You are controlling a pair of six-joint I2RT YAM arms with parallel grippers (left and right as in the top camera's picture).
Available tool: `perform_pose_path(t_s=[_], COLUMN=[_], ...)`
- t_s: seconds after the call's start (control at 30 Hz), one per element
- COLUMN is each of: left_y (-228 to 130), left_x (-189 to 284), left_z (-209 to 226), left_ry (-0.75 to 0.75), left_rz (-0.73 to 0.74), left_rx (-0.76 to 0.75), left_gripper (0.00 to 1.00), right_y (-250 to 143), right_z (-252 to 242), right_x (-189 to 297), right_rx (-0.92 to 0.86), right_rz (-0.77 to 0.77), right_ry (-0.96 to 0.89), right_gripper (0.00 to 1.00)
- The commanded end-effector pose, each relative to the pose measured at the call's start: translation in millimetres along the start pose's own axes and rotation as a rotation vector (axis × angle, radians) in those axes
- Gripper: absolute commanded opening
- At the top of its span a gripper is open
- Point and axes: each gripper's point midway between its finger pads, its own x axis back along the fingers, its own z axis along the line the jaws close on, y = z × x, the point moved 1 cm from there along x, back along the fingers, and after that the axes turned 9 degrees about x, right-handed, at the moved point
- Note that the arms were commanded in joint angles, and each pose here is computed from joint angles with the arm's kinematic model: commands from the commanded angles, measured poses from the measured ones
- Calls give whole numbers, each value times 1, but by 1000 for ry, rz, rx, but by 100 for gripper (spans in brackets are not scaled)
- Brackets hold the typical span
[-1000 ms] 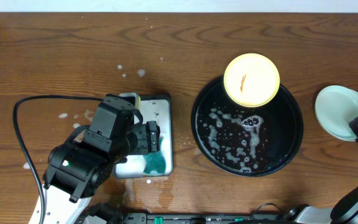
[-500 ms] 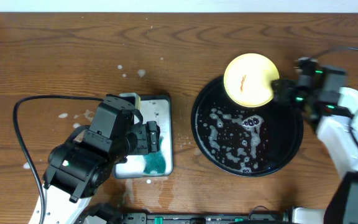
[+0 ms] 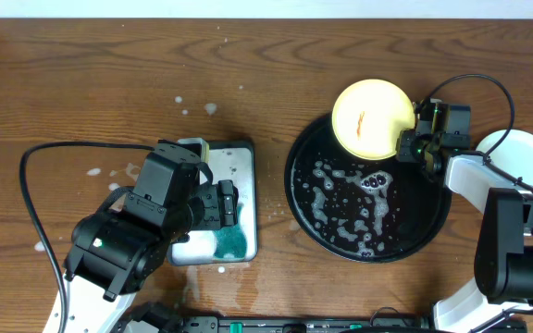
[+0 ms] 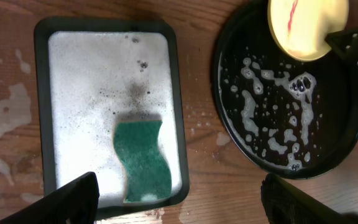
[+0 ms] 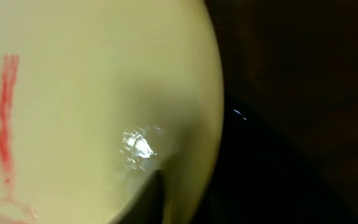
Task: Clean dirty plates on tray and stack at the side
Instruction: 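Grasp the yellow plate rim with the right gripper and drag it to tray center, then grasp the green sponge with the left gripper and carry it to the yellow plate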
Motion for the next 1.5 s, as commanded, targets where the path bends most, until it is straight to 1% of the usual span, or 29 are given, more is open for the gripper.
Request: perform_pose_path(t_s=[0.0, 0.13, 0.23, 0.37, 0.47, 0.5, 0.53, 0.57, 0.63, 0.7, 0.73, 0.77, 0.8, 0.87, 0.93, 1.0, 1.1, 1.17, 1.27, 1.4, 1.47], left_y=[2, 2, 2, 2, 2, 2, 2, 2, 2, 2, 2, 1, -7, -9, -15, -25, -39, -51, -72, -88, -94], left_x=[1, 1, 1, 1, 1, 1, 1, 1, 1, 1, 1, 1, 1, -2, -10, -27, -61, -84, -117, -152, -169], left_z=[0, 0, 0, 0, 0, 0, 0, 0, 0, 0, 0, 0, 4, 7, 12, 21, 34, 45, 60, 70, 75], left_ry=[1, 1, 1, 1, 1, 2, 2, 2, 2, 0, -1, -1, 11, 30, 52, 93, 149, 202, 274, 315, 340], left_rz=[-5, -5, -5, -5, -5, -5, -5, -5, -5, -6, -7, -1, 35, 45, 76, 125, 192, 236, 309, 380, 407], left_rx=[-10, -10, -10, -10, -10, -10, -10, -10, -10, -8, -5, -6, -5, -4, -2, 1, 47, 111, 217, 229, 230], left_gripper=[84, 84, 84, 84, 84, 84, 84, 84, 84, 84, 84, 84, 84, 84, 84, 84, 82, 79, 74, 65, 55], right_y=[2, 5, 6, -6, -32, -46, -68, -82, -99, -111, -113, -113, -110, -96, -78, -61, -45, -43, -48, -61, -68], right_z=[-2, 2, 6, 15, 25, 28, 34, 37, 41, 42, 43, 42, 42, 42, 47, 56, 68, 72, 73, 73, 69], right_x=[1, 23, 51, 90, 110, 115, 119, 119, 116, 109, 106, 104, 103, 103, 109, 121, 140, 150, 161, 164, 164], right_rx=[-28, -114, -155, -212, -258, -285, -327, -354, -407, -450, -459, -459, -451, -375, -258, -149, -62, -51, -53, -64, -67], right_rz=[1, 10, 23, 79, 185, 241, 334, 384, 425, 428, 421, 413, 400, 352, 302, 255, 194, 171, 182, 236, 270], right_ry=[-9, -8, -7, 1, 9, 4, -4, -13, -27, -35, -36, -35, -31, -5, 46, 114, 186, 208, 207, 203, 174], right_gripper=[1, 1, 1, 1, 1, 1, 1, 1, 1, 1, 10, 23, 25, 27, 29, 30, 31, 31, 32, 33, 33])
